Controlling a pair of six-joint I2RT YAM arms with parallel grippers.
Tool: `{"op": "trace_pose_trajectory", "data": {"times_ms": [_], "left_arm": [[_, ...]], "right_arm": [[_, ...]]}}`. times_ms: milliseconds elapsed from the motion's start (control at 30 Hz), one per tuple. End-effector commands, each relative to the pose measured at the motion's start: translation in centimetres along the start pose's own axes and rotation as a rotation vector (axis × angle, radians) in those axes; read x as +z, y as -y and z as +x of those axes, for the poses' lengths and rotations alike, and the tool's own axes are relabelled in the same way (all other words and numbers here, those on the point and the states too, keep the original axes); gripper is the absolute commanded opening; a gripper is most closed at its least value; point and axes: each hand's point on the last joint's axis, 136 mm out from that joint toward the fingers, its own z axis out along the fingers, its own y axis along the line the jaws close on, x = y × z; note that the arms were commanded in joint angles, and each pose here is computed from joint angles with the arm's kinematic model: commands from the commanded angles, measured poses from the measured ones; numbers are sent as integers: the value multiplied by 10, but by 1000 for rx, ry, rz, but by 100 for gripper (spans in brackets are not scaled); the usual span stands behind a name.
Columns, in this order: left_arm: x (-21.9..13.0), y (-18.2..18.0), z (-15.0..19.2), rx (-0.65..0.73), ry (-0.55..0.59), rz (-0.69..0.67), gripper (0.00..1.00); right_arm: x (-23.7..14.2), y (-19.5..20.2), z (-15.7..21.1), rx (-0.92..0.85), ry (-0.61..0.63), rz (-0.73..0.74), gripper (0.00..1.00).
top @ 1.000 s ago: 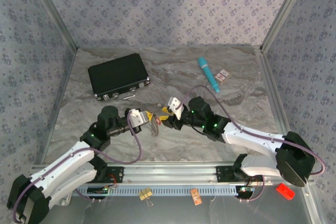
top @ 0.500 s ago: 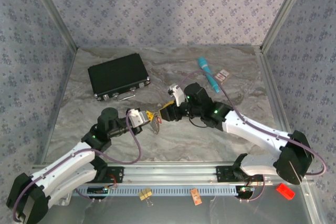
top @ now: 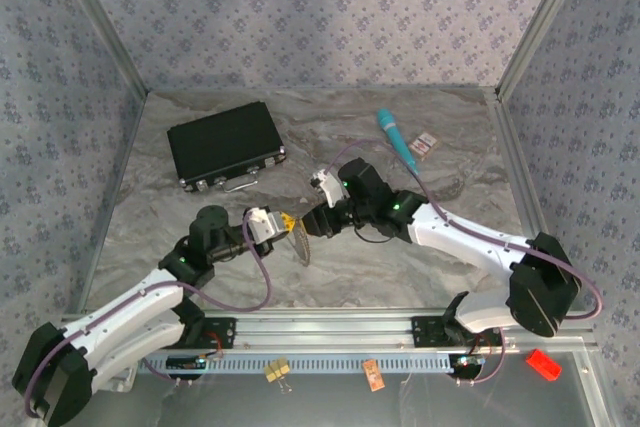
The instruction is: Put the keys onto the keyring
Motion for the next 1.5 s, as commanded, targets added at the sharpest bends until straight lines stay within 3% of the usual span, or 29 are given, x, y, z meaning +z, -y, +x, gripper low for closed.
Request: {"op": "trace_pose_trajectory", "data": {"times_ms": [0,400,733,967,1167,1267,1367,1467], "left_arm": [[-1,-1,-17,9,64,-4,0],[-1,-4,-21,0,76,-21,0],[-1,-4,-20,-1,74,-17,0],[-1,-5,-23,-10,87,-23,0],[0,-8,-29,-29,109,-33,0],[2,-9,-31,-34,115,-26,0],[3,-8,-29,-37,108,-20,0],[3,-7,-28,-38,103,-17,0]], "right_arm": [[-2,-7,-9,1,9,-38,19],[3,3,-2,40,-21,-50,8],[4,-3,-2,55,-11,-105,23],[5,1,1,61,-12,-101,11],[10,11,9,80,-23,-89,9],[15,14,9,88,-29,-98,13],[11,11,4,64,0,-102,27],[-3,12,0,-26,46,-62,32]]}}
